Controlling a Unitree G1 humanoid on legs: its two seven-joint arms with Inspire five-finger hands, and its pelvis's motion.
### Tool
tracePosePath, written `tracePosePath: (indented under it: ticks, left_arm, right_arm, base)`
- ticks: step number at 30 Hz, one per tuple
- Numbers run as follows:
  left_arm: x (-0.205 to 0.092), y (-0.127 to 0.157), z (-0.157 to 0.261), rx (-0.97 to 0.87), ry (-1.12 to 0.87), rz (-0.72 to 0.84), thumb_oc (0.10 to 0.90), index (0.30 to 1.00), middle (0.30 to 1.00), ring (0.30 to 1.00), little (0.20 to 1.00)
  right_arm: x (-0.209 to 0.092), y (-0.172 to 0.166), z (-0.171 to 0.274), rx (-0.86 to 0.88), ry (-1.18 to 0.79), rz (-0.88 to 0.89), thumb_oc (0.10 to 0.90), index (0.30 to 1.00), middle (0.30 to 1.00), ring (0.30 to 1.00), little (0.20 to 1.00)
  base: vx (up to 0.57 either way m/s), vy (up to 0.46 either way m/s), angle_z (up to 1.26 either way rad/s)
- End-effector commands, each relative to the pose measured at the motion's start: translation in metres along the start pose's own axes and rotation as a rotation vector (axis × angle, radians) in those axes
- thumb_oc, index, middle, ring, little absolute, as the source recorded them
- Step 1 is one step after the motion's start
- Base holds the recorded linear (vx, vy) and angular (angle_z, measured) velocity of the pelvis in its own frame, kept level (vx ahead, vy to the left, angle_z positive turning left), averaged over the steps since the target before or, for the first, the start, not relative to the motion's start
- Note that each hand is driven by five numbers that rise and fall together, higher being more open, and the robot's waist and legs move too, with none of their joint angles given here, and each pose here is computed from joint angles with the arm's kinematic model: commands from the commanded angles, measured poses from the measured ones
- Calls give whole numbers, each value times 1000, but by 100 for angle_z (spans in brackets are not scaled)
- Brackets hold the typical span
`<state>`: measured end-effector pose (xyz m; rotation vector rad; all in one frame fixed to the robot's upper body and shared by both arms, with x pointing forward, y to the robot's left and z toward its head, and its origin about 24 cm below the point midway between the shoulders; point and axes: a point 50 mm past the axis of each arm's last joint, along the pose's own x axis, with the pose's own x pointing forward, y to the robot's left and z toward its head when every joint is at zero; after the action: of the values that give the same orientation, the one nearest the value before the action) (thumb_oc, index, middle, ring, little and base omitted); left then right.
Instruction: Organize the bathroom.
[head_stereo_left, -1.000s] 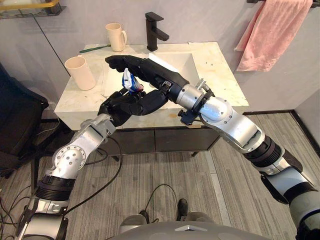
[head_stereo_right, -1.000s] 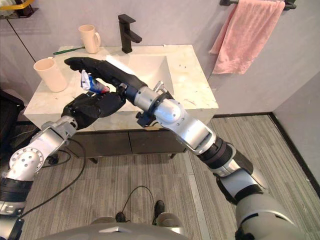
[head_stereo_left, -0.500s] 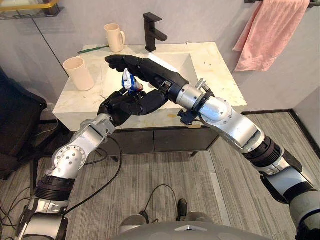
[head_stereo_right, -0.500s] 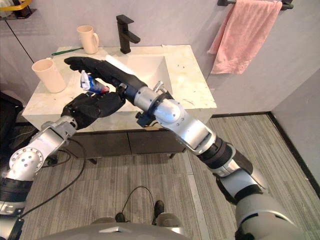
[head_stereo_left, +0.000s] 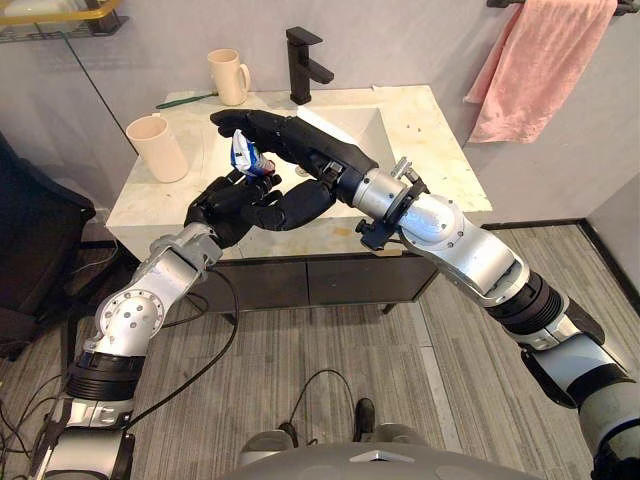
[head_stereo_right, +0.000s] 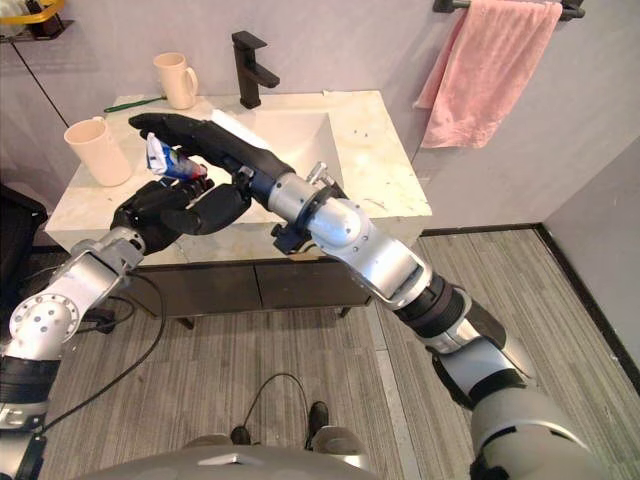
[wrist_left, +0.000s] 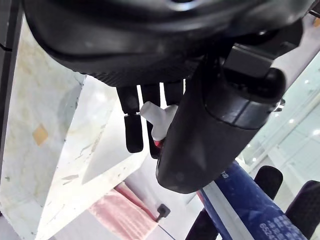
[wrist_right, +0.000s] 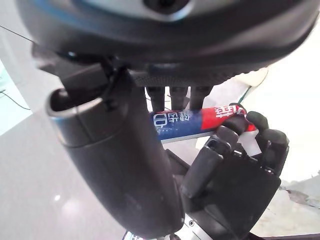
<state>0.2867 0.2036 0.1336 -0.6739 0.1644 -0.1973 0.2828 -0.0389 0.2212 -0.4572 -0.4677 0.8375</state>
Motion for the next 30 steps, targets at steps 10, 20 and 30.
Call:
tracePosePath:
  ticks: [10, 20, 30]
  left_arm:
    - [-3, -27, 41, 3, -213, -148, 400, 300, 300, 300, 300]
    - [-3, -26, 40, 0, -213, -149, 400, 300, 300, 300, 300]
    - [-3, -26, 39, 0, -213, -150, 400, 300, 300, 300, 300]
  right_arm:
    - [8, -13, 41, -16, -223, -79, 400, 300, 300, 300, 300]
    - [9, -11, 40, -6, -220, -78, 400, 300, 300, 300, 300]
    - [10, -11, 39, 0, -221, -80, 400, 300, 300, 300, 300]
  base:
    - [0, 0, 0]
    - [0, 0, 0]
    - [0, 0, 0]
